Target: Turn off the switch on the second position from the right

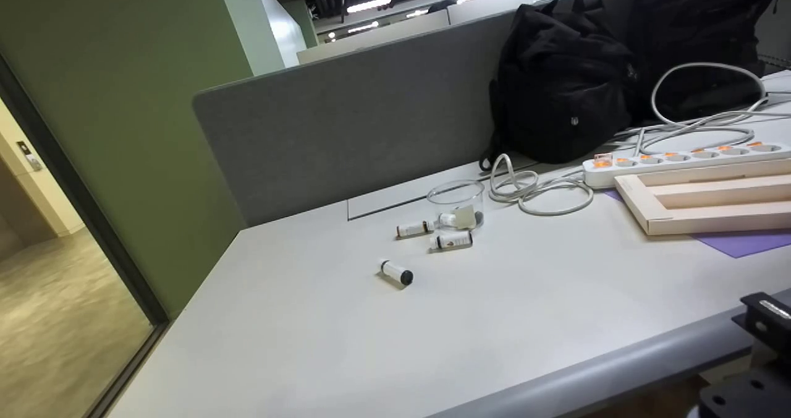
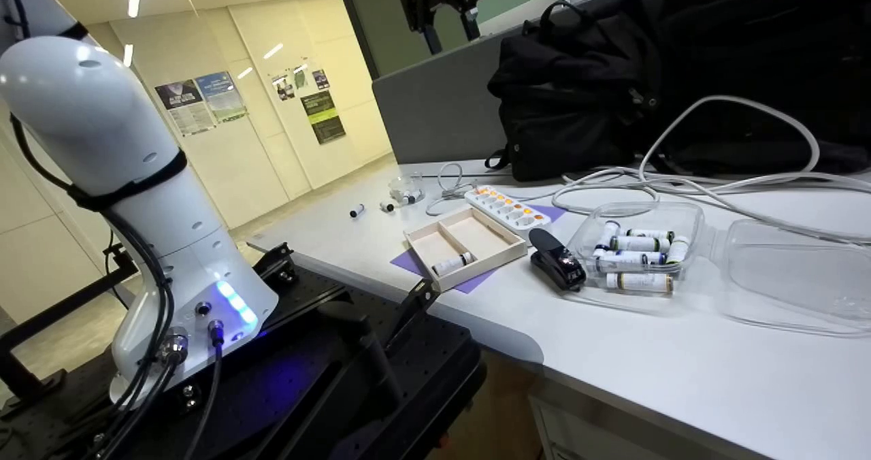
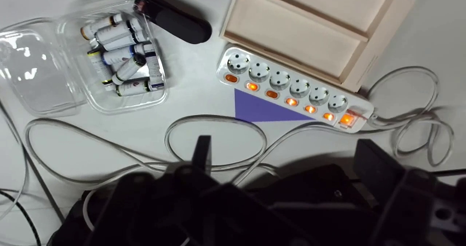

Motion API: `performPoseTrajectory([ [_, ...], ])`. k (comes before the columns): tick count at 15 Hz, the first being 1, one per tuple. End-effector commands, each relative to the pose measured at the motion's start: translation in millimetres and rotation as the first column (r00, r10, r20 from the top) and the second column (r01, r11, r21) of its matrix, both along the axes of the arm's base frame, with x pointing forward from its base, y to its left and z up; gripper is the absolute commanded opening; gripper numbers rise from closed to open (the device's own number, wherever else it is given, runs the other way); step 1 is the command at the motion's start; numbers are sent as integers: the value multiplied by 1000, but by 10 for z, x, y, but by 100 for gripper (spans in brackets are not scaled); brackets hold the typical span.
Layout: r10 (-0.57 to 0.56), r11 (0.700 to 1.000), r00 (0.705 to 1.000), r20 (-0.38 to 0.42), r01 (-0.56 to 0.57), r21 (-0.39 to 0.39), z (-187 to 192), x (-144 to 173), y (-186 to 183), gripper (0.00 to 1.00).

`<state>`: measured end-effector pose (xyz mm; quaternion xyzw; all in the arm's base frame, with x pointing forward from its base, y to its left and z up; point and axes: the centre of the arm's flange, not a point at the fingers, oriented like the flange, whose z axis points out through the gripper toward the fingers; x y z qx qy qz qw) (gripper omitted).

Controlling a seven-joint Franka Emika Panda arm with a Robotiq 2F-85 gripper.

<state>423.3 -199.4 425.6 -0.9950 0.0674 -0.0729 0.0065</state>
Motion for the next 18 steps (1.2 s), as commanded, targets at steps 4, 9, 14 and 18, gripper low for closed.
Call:
performPoseTrajectory([
  [4,-292,947,956,-28,293,134,-826,773,-470,100],
  [9,-257,959,966,-35,260,116,-972,636,-392,100],
  [14,-259,959,966,-26,260,116,-925,648,-401,100],
  [18,-254,955,965,-59,260,146,-1157,847,-433,75],
])
